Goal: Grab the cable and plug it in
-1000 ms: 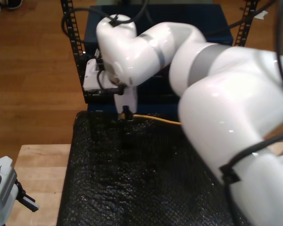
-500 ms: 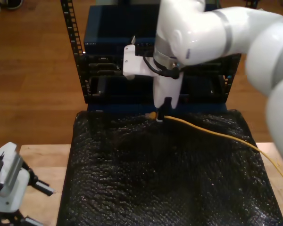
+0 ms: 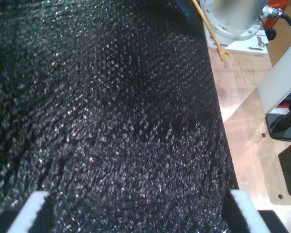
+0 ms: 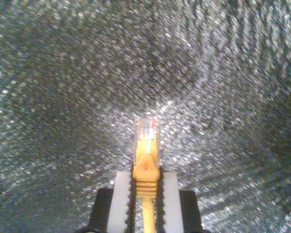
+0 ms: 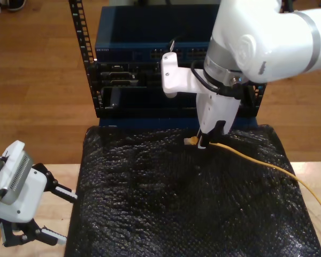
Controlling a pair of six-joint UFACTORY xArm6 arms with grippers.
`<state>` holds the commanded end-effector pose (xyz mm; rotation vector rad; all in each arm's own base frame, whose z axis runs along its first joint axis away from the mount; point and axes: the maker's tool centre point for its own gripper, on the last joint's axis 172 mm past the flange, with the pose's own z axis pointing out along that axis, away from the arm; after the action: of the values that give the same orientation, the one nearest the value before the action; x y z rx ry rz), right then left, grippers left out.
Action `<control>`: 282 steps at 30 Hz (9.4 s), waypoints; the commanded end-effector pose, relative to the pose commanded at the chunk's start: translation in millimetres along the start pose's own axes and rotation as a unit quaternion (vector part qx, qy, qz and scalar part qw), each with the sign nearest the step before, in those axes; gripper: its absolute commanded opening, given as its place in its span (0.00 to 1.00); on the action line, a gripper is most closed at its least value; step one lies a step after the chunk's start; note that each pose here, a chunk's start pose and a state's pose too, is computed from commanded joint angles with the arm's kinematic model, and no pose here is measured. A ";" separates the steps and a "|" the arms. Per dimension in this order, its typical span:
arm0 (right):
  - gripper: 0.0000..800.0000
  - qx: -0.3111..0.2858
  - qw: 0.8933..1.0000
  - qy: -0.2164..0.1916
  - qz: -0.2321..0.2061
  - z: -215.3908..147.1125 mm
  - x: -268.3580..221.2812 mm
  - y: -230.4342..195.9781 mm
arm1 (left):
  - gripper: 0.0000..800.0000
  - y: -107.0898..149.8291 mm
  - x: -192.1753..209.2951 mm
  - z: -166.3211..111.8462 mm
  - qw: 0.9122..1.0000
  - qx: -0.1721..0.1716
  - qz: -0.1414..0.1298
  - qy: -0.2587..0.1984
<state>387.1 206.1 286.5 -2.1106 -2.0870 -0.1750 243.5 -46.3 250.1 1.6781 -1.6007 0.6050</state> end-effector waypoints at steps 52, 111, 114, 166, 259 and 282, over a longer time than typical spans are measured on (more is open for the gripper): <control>0.00 0.022 0.990 0.138 0.025 -60.3 32.2 -46.3 | 0.89 -96.5 201.6 45.5 0.981 0.046 0.034 0.187; 0.00 0.033 0.990 0.133 0.018 -38.4 49.4 -32.2 | 0.33 -90.1 198.1 52.9 0.981 0.034 0.029 0.189; 0.00 0.033 0.990 0.133 0.015 -38.1 51.0 -33.3 | 0.29 -88.3 199.1 55.2 0.981 0.030 0.029 0.189; 1.00 0.004 0.990 0.141 0.002 -64.0 52.7 -31.8 | 0.00 -70.7 194.3 69.1 0.976 -0.039 -0.045 0.211; 0.74 -0.331 0.876 0.242 -0.254 -142.3 146.2 -78.8 | 0.01 -27.7 221.0 -53.6 0.813 -0.338 -0.200 0.429; 0.48 -0.327 0.879 0.245 -0.247 -138.5 145.1 -79.8 | 0.01 -28.1 218.4 -56.1 0.809 -0.343 -0.206 0.431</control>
<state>314.2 321.0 454.1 -1.4507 -2.3559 -1.4898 304.5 -144.2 445.9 0.9099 -0.6198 0.3886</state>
